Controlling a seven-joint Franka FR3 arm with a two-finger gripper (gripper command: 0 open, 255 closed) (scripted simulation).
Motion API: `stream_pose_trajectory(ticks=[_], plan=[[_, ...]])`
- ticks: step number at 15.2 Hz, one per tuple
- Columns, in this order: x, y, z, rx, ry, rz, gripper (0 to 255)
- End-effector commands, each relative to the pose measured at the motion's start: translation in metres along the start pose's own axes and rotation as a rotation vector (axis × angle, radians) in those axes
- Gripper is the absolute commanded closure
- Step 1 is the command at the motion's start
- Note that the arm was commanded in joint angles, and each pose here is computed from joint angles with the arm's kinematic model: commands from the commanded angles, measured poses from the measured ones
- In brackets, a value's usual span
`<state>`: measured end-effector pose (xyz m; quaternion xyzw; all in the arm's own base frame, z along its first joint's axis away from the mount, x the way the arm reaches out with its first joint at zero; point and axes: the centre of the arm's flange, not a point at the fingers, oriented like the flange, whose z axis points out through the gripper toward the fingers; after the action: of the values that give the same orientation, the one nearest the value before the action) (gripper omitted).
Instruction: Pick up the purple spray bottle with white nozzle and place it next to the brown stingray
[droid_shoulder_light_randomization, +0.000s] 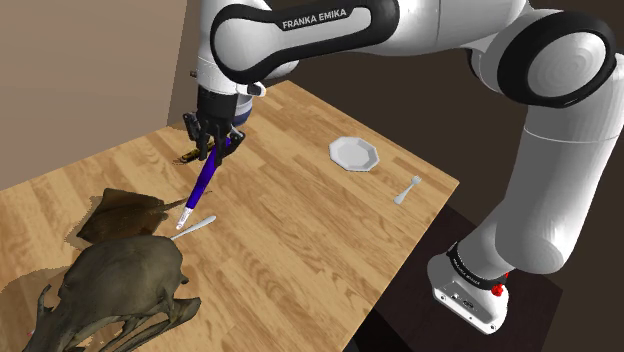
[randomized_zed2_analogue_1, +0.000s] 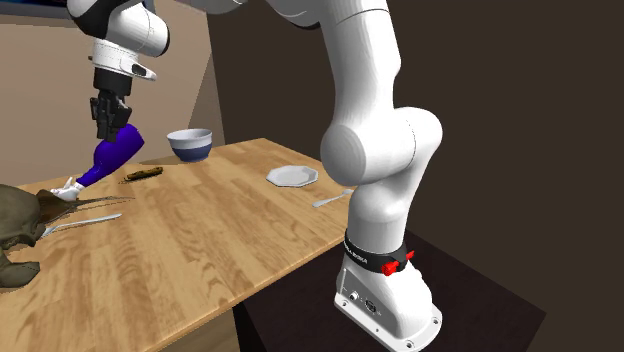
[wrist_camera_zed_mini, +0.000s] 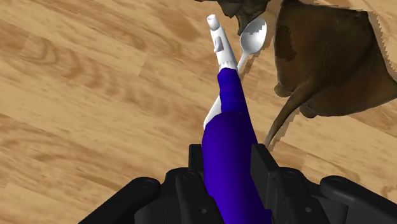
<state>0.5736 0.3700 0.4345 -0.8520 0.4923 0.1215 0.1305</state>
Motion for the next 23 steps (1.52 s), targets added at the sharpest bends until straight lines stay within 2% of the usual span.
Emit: stream_pose_trajectory(ticks=[1,23], plan=[[0.004,0.001,0.010,0.001,0.000,0.000,255],[0.043,0.013,0.118,0.001,0.000,0.000,255]])
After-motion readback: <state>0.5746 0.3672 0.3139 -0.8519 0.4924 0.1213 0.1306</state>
